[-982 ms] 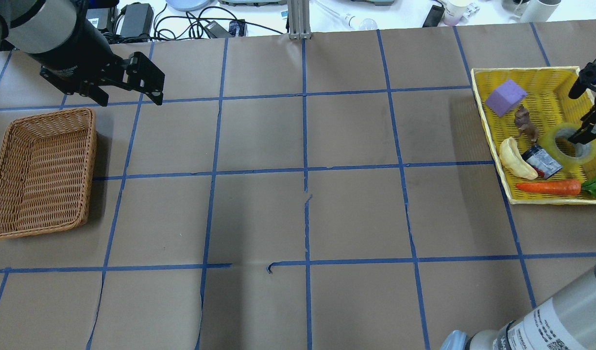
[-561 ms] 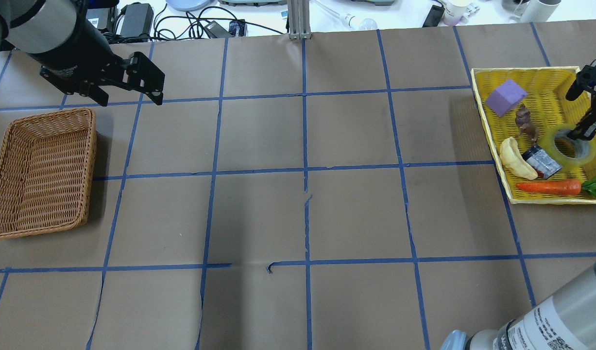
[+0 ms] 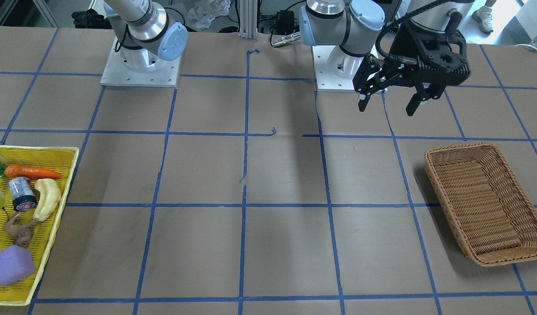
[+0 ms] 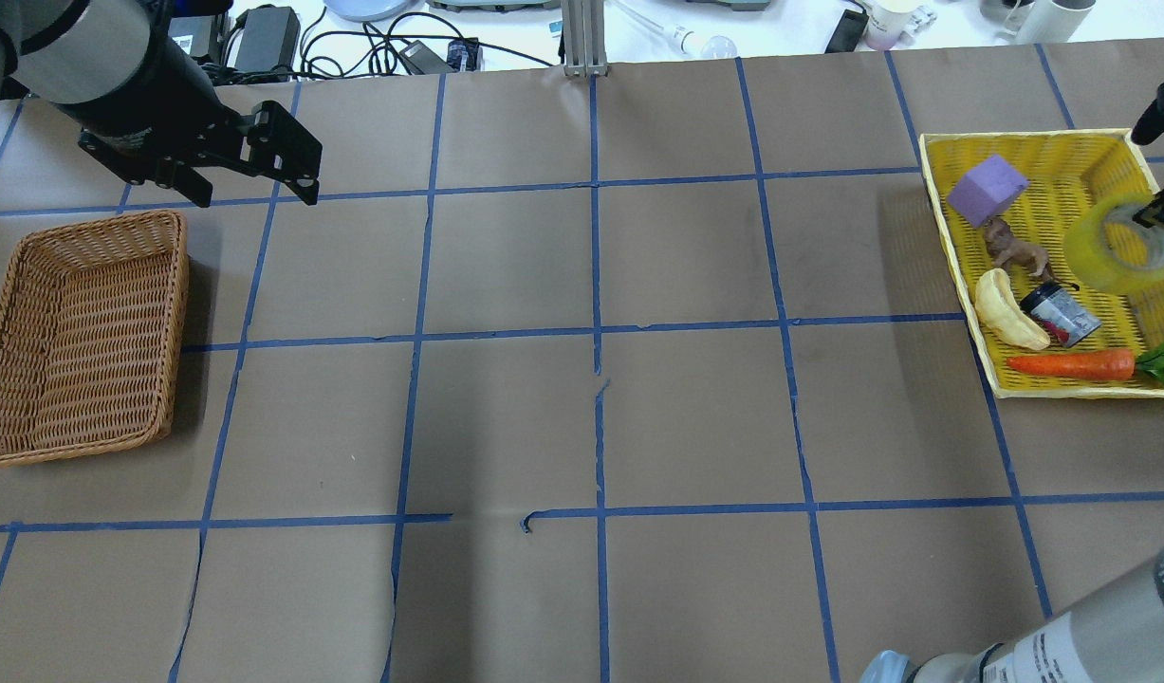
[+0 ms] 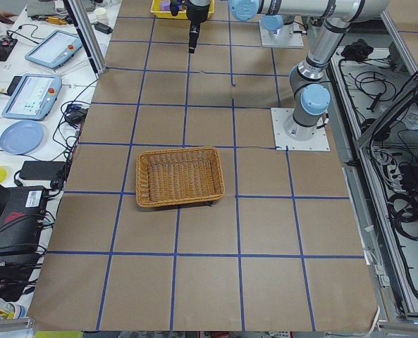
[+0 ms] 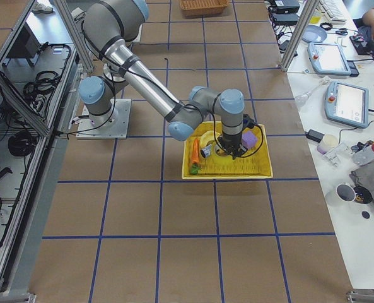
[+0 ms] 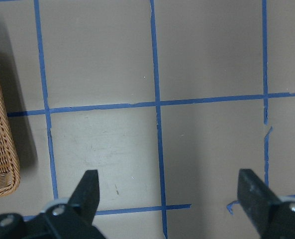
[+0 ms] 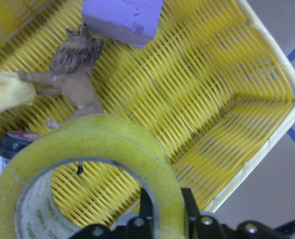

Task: Transfer tape with both arms
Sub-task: 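Lower the right gripper and grasp the tape roll's rim, then lift the tape roll out and carry it to the table center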

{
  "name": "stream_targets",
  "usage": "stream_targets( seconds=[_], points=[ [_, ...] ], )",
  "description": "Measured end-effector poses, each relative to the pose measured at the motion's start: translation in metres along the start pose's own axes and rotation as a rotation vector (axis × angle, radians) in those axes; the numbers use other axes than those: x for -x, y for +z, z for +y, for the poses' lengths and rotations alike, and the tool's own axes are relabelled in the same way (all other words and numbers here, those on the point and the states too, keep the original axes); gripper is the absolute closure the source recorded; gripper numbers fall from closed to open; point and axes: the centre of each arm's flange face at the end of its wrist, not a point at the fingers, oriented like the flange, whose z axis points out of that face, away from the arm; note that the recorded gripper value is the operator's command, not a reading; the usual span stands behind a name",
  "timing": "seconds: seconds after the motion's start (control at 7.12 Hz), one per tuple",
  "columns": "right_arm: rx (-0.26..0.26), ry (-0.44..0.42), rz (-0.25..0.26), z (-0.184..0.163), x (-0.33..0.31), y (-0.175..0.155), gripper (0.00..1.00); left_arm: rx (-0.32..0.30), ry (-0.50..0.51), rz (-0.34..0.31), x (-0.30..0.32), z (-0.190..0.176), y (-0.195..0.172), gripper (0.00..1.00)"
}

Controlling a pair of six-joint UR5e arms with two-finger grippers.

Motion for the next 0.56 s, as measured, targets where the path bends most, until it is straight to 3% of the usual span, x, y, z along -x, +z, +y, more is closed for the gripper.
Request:
stream_targets(
  seconds=[0.14,0.56],
  points=[
    [-0.013,0.043,0.01,-0.035,0.01,-0.029,1.0,0.0,0.0,0.0,0.0,0.0,0.0,0.0],
    [-0.054,0.353,-0.038,-0.188,0.088,-0.079,1.0,0.0,0.0,0.0,0.0,0.0,0.0,0.0]
  ],
)
